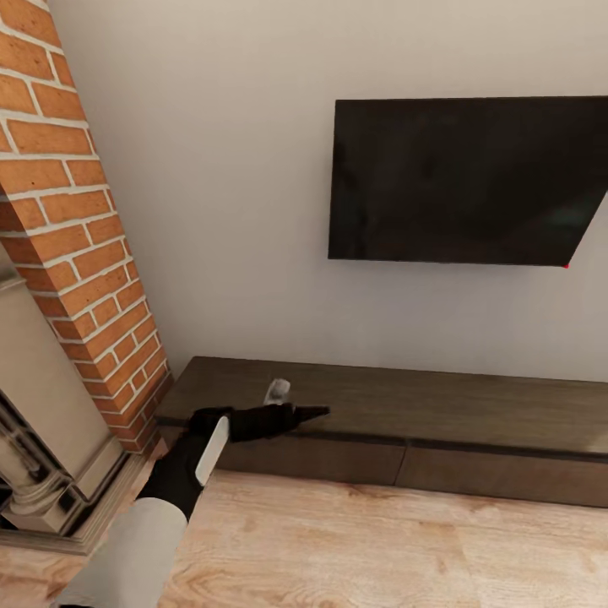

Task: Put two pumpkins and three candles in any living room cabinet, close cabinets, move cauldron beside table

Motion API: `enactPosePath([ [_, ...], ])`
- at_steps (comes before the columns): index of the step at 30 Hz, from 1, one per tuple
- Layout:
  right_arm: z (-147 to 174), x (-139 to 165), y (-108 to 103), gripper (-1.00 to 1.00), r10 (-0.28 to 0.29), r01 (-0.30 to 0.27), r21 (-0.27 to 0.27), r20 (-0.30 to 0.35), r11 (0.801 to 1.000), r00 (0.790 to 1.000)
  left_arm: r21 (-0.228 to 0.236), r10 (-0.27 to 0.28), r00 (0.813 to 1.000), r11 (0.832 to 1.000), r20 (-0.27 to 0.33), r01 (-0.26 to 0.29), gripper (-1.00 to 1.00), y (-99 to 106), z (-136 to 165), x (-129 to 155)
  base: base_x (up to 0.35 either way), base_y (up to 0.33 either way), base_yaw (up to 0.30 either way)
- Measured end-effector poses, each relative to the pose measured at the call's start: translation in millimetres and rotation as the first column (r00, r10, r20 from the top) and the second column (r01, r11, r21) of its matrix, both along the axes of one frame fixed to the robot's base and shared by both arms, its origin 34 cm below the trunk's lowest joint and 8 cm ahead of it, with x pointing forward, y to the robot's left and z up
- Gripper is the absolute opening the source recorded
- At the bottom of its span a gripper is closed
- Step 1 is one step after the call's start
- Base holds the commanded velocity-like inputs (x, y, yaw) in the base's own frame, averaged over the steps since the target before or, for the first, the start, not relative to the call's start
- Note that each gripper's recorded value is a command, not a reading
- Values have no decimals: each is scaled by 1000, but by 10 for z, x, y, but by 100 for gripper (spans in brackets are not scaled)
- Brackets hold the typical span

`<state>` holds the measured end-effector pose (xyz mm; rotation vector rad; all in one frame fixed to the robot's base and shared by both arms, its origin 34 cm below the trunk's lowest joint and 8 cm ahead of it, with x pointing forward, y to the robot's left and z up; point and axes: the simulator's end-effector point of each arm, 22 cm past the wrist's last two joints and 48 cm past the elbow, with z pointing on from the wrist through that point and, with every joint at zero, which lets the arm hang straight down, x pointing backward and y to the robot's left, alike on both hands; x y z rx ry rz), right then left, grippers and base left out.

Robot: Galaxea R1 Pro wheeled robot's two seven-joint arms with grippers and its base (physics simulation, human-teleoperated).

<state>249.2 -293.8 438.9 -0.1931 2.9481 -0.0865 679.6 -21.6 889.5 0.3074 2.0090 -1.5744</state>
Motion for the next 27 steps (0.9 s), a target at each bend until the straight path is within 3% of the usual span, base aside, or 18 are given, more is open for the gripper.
enactPosePath([
  [4,1,-4,11,100,118,-118,-10,-1,993,993,-177,-10,999,984,49,18,100,-47,623,82,0,0,0],
  [5,0,-4,24,100,151,-151,-11,-2,988,989,-197,-12,998,980,61,24,100,-55,709,79,0,0,0],
  [6,0,-5,35,100,182,-182,-13,-3,983,983,-205,-22,997,978,76,38,100,-81,777,56,0,0,0],
  [7,-1,-7,48,100,238,-238,-17,-6,971,971,-203,-64,991,975,115,87,100,-192,897,-51,0,0,0],
  [8,-1,-5,49,100,250,-251,-18,-7,968,968,-203,-78,989,974,124,102,100,-230,923,-87,0,0,0],
  [15,4,20,27,100,272,-271,-57,-5,961,962,-251,-99,987,960,124,127,100,-282,1021,-181,0,0,0],
  [17,44,131,-111,100,295,-289,-158,13,944,955,-262,-98,987,956,125,128,100,-281,1057,-183,0,0,0],
  [19,112,265,-228,100,338,-318,-265,32,910,941,-270,-95,987,954,132,128,100,-269,1102,-181,0,0,0],
  [20,247,490,-294,100,400,-342,-401,67,850,914,-287,-93,987,949,134,128,100,-258,1149,-180,0,0,0],
  [21,313,581,-282,100,422,-344,-450,84,824,903,-294,-92,987,947,132,127,100,-256,1162,-179,0,0,0],
  [22,527,846,-158,100,499,-345,-576,131,742,857,-313,-89,988,942,127,125,100,-246,1188,-178,0,0,0],
  [23,615,935,-91,100,524,-337,-616,147,712,839,-318,-89,988,940,125,125,100,-244,1193,-178,0,0,0],
  [24,969,1285,168,100,665,-337,-757,169,560,727,-332,-88,989,935,120,124,100,-240,1213,-179,0,0,0],
  [26,1193,1562,332,100,743,-323,-829,156,457,651,-344,-89,989,930,120,125,100,-244,1241,-185,0,0,0],
  [27,1246,1667,359,100,756,-315,-843,154,436,636,-348,-90,989,929,119,126,100,-253,1249,-189,0,0,0],
])
